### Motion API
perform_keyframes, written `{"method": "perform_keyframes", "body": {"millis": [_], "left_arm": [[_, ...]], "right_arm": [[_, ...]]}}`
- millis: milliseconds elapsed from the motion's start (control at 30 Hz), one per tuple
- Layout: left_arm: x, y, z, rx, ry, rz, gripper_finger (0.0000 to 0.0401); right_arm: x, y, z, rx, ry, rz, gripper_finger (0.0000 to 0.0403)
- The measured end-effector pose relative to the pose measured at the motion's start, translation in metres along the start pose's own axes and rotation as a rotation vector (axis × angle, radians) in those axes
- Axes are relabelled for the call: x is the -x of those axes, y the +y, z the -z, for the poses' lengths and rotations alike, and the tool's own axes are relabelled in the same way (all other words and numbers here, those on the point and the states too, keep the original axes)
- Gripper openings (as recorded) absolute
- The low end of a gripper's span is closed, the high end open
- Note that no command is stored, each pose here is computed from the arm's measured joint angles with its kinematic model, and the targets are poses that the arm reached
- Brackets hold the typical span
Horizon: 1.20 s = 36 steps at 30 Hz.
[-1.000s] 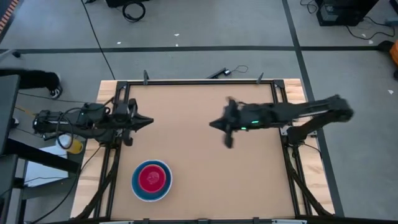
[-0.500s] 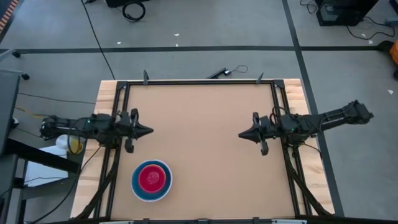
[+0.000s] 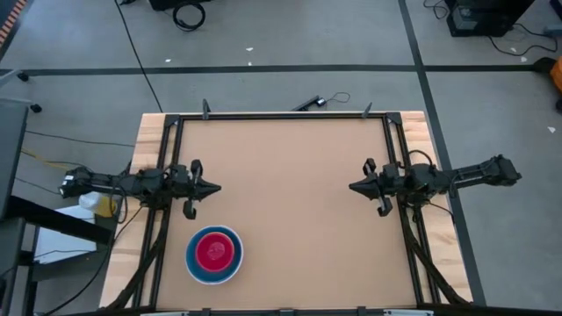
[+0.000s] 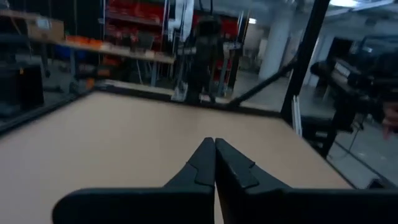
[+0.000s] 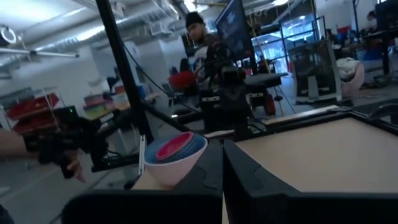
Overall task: Nest bowls inside each other
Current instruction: Return to Home Position
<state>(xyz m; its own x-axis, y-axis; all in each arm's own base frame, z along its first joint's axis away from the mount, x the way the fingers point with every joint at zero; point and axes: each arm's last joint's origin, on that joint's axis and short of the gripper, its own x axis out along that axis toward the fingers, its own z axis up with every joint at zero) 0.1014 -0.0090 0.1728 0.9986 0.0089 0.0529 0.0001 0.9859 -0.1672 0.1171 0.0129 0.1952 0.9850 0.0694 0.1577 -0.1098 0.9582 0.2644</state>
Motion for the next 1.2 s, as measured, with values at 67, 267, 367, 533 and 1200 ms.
{"method": "perform_keyframes", "body": {"millis": [67, 267, 367, 533, 1200], "left_arm": [[-0.001, 0.001, 0.002, 0.001, 0.012, -0.010, 0.0007], [-0.001, 0.003, -0.001, -0.003, -0.019, -0.033, 0.0007], [-0.001, 0.004, -0.005, -0.045, -0.053, -0.061, 0.0007], [-0.002, 0.008, -0.005, -0.067, -0.062, -0.103, 0.0007], [-0.001, 0.012, -0.006, -0.015, -0.079, -0.156, 0.0007]], "right_arm": [[0.005, -0.002, 0.005, -0.007, -0.013, -0.005, 0.0002], [0.011, -0.003, 0.009, 0.012, -0.012, -0.005, 0.0002], [0.012, -0.002, 0.007, 0.028, -0.027, -0.029, 0.0003], [0.013, -0.001, 0.009, 0.023, 0.005, -0.071, 0.0004], [0.013, -0.001, 0.009, 0.020, 0.005, -0.071, 0.0033]]}}
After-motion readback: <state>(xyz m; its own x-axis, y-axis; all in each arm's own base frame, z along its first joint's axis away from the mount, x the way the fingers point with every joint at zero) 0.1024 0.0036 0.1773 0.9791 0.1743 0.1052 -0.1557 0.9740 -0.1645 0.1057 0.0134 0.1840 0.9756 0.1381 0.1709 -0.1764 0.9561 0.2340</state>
